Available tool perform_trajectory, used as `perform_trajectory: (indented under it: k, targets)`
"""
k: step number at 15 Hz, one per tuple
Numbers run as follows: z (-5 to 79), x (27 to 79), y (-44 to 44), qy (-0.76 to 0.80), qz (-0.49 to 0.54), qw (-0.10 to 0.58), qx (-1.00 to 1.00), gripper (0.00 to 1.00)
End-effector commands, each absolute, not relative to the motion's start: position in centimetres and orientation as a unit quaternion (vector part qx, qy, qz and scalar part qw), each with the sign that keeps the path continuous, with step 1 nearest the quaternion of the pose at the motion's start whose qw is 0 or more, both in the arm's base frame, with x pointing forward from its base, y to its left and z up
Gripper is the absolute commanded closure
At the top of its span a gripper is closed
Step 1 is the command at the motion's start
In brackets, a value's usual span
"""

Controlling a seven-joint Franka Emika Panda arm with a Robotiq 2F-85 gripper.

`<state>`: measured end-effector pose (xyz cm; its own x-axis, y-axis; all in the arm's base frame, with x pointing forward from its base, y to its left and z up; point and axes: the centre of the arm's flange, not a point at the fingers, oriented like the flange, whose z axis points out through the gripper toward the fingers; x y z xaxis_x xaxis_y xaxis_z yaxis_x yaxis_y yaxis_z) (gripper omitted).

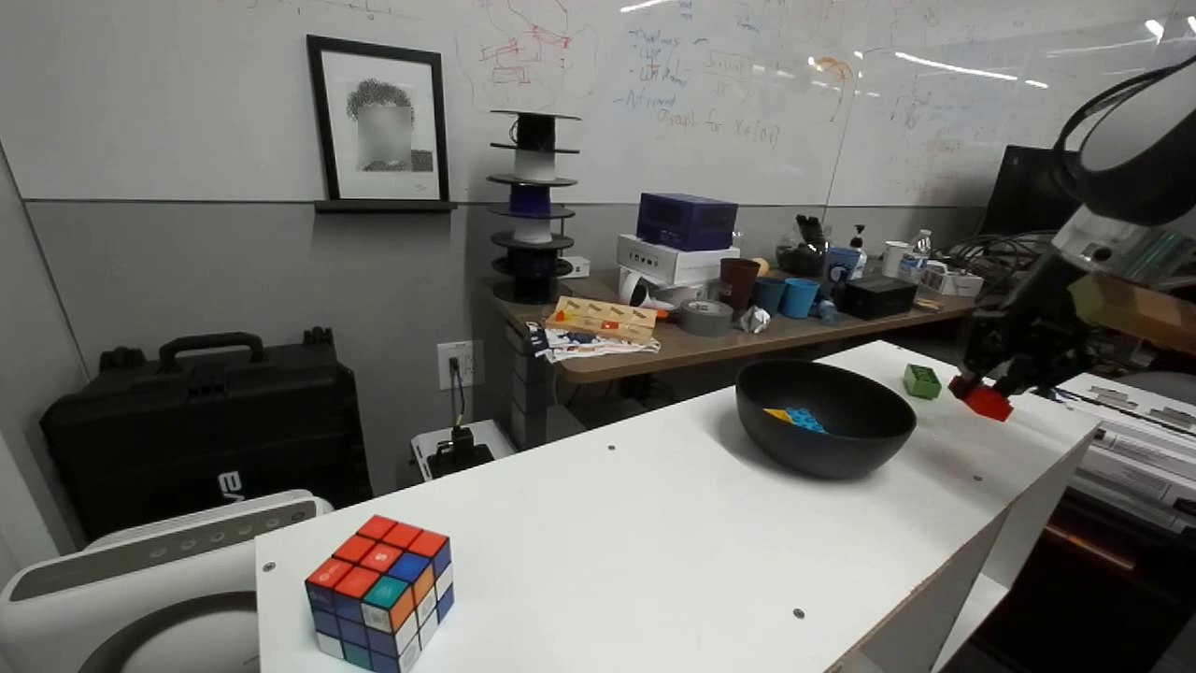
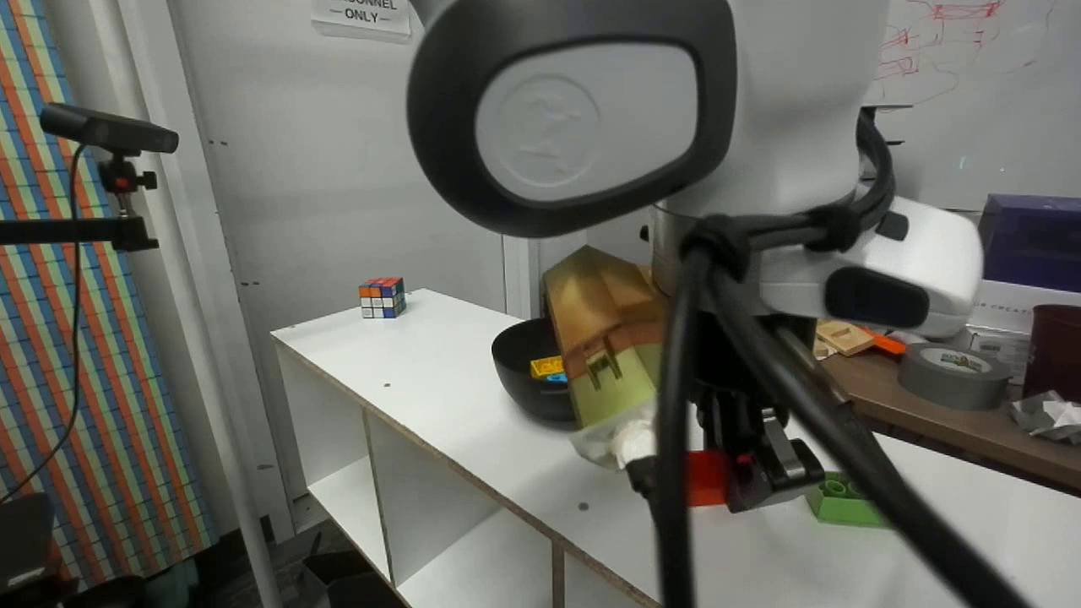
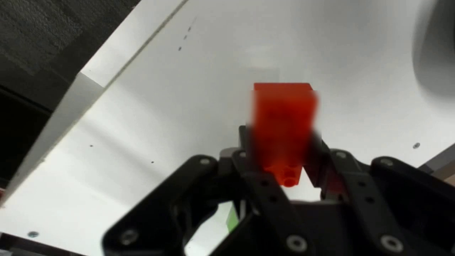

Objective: Put all the toy blocks into the black bowl.

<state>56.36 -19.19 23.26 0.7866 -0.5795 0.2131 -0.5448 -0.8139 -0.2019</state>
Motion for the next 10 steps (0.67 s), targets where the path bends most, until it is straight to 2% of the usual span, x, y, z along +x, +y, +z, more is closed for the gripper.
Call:
perform_trajectory:
  k: [1, 5, 10]
  targets:
    - [28.7, 51.8, -18.4, 0.351, -0.143, 0.098, -0.92, 0.79]
    - [33.4, 52.9, -13.8, 0.35, -0.173, 0.153, -0.908, 0.79]
    - [36.6, 57.9, -6.1, 0.307, -0.195, 0.18, -0.914, 0.8]
